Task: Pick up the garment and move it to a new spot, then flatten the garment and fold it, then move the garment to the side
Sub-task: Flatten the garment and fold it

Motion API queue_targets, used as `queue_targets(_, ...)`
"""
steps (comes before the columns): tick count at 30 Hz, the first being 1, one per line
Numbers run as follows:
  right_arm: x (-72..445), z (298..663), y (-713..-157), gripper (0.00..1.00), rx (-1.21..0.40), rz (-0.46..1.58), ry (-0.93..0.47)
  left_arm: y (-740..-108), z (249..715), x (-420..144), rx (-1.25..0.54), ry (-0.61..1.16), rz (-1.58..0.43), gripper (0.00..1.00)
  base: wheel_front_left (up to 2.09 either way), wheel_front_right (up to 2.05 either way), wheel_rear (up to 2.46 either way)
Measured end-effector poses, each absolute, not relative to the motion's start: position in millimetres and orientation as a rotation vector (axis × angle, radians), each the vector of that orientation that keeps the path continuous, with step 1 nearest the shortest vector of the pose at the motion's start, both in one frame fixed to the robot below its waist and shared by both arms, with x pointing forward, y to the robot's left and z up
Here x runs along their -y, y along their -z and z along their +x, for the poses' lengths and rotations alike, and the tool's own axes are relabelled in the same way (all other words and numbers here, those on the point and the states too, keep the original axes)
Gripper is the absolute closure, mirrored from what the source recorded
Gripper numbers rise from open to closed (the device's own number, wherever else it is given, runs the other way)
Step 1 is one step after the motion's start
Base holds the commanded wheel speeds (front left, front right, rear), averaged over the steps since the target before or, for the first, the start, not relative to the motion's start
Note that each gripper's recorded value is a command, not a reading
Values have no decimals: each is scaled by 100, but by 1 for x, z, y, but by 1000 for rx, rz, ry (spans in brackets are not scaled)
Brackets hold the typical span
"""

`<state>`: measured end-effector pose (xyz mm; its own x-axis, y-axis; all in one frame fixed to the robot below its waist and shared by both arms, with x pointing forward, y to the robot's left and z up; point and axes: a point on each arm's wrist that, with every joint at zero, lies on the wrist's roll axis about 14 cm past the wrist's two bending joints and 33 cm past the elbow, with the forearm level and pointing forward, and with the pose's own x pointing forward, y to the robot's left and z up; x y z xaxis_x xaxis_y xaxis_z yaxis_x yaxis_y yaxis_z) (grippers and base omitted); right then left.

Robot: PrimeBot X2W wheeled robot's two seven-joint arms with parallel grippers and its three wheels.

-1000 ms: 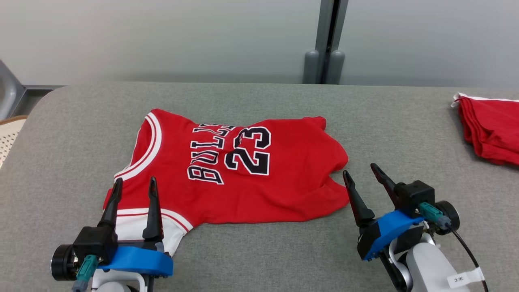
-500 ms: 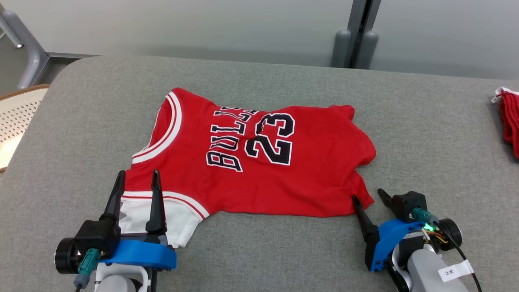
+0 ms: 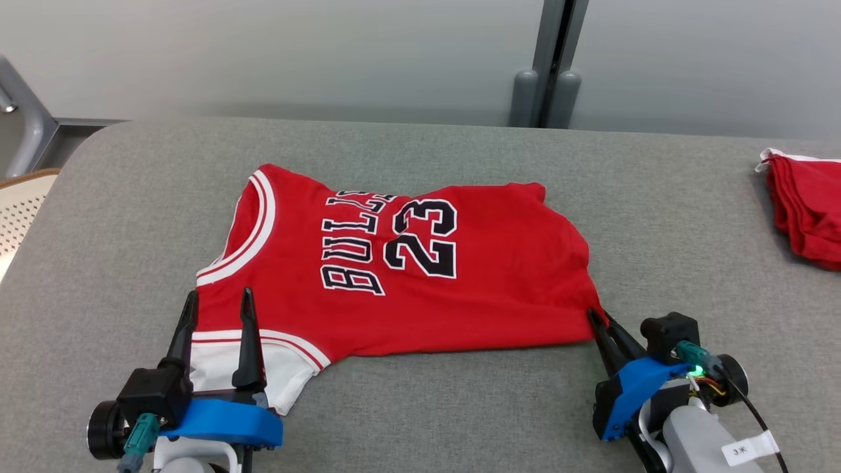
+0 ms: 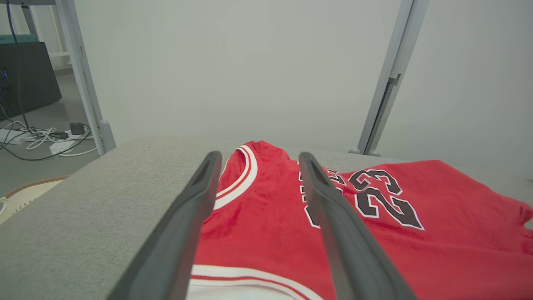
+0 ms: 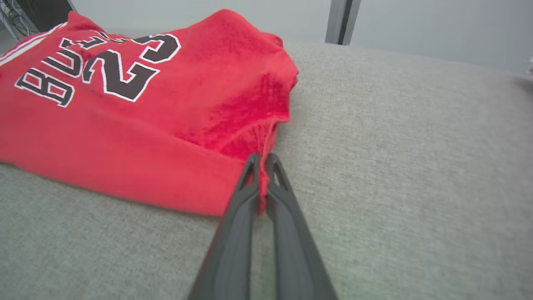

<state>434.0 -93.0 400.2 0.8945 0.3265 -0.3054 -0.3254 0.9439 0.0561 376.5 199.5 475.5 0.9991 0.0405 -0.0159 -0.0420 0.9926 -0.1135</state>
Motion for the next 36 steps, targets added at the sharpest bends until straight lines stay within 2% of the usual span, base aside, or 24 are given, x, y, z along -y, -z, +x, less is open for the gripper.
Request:
queue_targets(8,136,407,-417,100,-240,47,-236,-472,378,-178,-26,21,-127,0,0,0,0)
queue_targets(18,177,340,-413,100,-322,107,-102,-472,384,-158,-27,80,-133,0,0,0,0)
queue_targets(24,192,319,-419,100,-343,105,-45,-472,386,-155,-27,90,-129,0,0,0,0)
queue_targets(25,194,319,-422,35,-334,100,-41,-472,386,-155,-26,92,-130,0,0,0,0)
queue_targets(26,194,319,-425,0,-327,94,-41,-473,386,-155,-24,91,-129,0,0,0,0)
queue_targets(31,195,326,-441,0,-260,74,-38,-478,384,-157,-11,91,-122,0,0,0,0)
queue_targets(36,192,346,-473,0,-125,60,-50,-480,379,-163,-3,72,-113,0,0,0,0)
